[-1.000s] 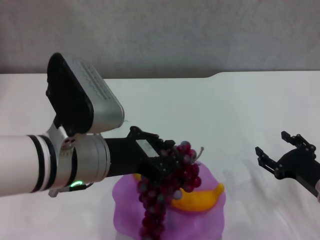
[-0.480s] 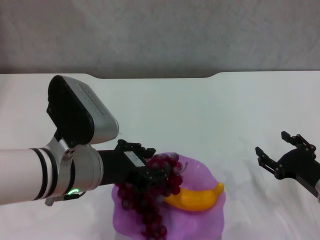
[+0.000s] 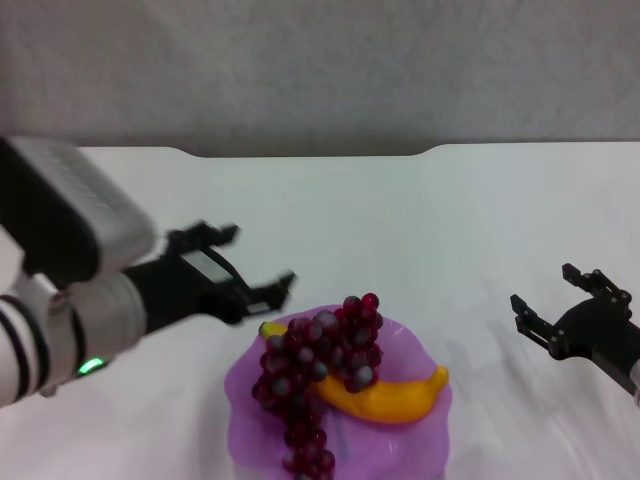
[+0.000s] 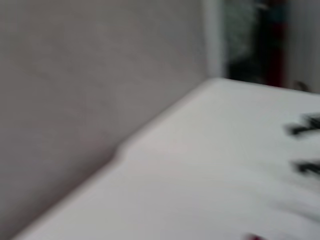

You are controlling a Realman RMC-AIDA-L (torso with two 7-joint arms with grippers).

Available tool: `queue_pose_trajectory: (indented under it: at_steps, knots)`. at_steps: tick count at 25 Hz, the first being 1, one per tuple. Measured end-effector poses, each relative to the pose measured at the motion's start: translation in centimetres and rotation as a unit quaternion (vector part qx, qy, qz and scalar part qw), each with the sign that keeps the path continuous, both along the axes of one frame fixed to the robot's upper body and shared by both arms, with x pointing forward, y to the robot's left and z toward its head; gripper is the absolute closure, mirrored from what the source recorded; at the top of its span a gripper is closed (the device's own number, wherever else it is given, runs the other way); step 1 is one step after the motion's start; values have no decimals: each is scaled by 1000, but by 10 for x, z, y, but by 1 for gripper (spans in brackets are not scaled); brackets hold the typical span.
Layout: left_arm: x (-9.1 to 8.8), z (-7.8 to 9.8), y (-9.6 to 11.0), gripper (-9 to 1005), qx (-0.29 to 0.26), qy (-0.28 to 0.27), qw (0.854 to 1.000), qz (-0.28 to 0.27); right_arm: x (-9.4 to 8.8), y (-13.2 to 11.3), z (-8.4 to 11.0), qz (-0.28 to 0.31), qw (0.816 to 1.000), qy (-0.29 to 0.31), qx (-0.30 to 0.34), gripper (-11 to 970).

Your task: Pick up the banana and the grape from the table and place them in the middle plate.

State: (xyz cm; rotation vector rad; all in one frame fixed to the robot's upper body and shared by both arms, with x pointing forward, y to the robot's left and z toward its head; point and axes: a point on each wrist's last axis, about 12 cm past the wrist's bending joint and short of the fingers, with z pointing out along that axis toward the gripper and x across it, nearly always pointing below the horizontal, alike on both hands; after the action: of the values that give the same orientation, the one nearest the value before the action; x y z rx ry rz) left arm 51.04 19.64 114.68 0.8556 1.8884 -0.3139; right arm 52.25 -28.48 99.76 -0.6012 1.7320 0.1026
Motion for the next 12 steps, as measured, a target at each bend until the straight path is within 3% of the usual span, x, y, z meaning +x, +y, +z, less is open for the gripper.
queue_pose_trajectory:
  at_steps: [2, 8, 12]
  knots:
    - [0, -2, 10, 109, -19, -25, 999, 41, 0, 0, 0, 0, 1000, 0, 0, 141]
    - [10, -28, 48, 107, -87, -56, 978, 179, -1, 0, 0, 0, 1000, 0, 1, 141]
    - [17, -50, 64, 106, -96, -40, 969, 223, 0, 1, 0, 1, 1000, -1, 1, 140]
